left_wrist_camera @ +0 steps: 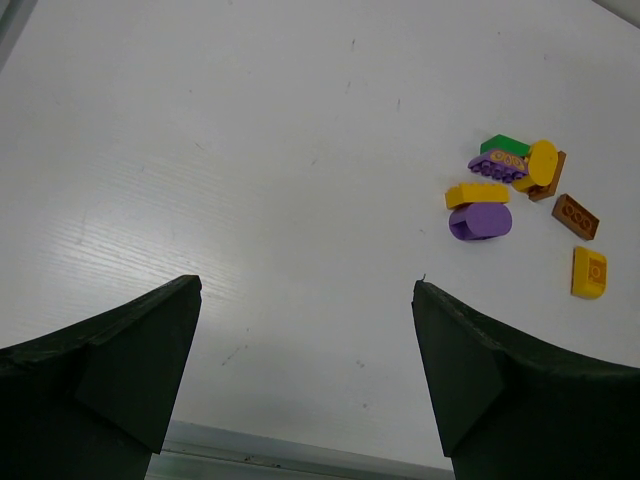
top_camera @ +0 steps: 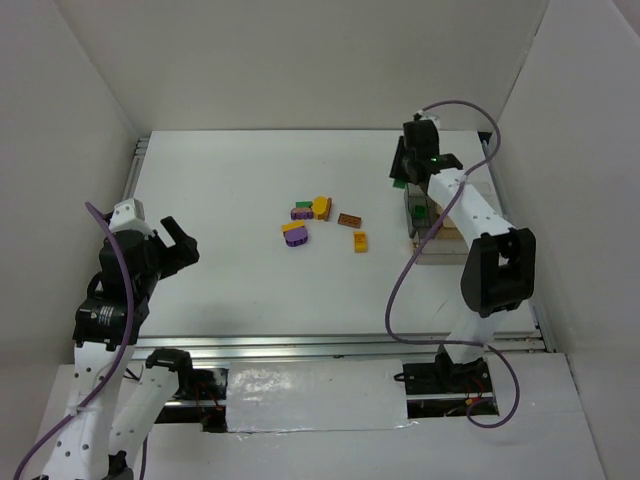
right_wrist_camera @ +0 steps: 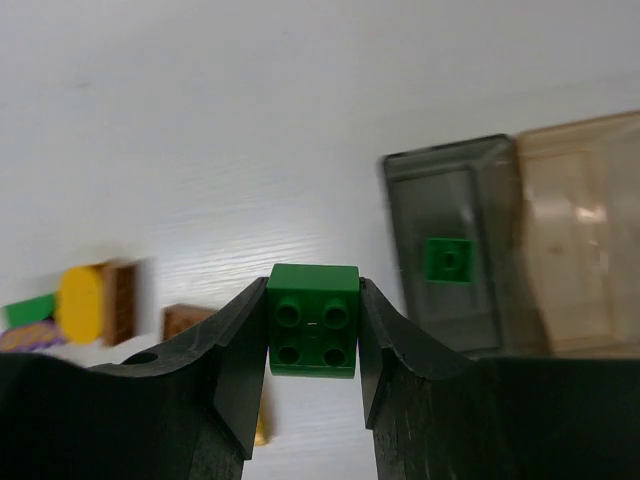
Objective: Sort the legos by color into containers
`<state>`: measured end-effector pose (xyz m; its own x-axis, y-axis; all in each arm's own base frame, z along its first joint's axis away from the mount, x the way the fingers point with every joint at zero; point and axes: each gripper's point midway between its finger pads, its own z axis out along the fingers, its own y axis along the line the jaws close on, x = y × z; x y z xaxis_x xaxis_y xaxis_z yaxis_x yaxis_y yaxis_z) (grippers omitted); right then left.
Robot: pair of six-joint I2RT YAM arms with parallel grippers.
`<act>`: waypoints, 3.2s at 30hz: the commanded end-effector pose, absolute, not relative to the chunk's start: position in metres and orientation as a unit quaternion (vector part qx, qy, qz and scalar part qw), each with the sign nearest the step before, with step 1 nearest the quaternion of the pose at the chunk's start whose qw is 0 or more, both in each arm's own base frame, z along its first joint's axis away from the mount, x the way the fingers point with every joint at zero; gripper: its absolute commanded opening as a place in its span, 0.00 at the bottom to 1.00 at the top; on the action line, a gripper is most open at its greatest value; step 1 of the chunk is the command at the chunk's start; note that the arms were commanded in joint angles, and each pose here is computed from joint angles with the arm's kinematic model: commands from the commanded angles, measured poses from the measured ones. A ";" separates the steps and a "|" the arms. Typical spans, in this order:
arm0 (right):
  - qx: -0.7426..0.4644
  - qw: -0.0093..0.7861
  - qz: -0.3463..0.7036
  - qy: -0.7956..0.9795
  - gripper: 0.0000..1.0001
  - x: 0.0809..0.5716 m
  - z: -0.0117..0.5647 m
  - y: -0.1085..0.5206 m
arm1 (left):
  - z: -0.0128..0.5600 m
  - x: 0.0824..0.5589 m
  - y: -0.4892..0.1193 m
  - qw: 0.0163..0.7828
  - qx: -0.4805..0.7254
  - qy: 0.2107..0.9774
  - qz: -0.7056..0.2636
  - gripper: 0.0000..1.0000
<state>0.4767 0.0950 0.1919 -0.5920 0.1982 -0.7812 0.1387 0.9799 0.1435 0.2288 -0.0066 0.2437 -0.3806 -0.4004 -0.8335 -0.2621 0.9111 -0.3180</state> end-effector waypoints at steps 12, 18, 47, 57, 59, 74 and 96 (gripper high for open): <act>0.194 0.358 -0.100 0.908 0.02 0.495 0.133 0.004 | 0.256 0.236 -0.007 0.538 -0.194 0.817 -0.069 1.00; 0.220 0.348 -0.096 0.906 0.16 0.495 0.128 -0.013 | 0.255 0.236 -0.008 0.536 -0.190 0.819 -0.071 0.99; 0.107 0.425 0.223 0.871 1.00 0.395 0.244 0.122 | 0.244 0.292 -0.068 0.462 -0.165 0.856 -0.163 0.99; 0.031 0.456 0.337 0.823 1.00 0.287 0.295 0.160 | 0.197 0.405 -0.149 0.396 -0.060 0.912 -0.088 0.99; 0.021 0.471 0.347 0.811 1.00 0.273 0.304 0.158 | 0.153 0.423 -0.162 0.344 -0.040 0.936 -0.064 0.95; -0.035 0.444 0.380 0.811 1.00 0.230 0.284 0.167 | 0.098 0.493 -0.236 0.342 0.113 0.931 -0.060 0.99; -0.054 0.439 0.392 0.807 1.00 0.226 0.277 0.172 | 0.051 0.505 -0.236 0.320 0.119 0.939 -0.037 0.99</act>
<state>0.2265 0.1676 0.2675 -0.6433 0.2671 -0.7175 -0.3748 0.7074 0.5993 0.5034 -0.2366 0.0616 -0.7562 0.2351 -0.6107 0.2860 0.9581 0.0147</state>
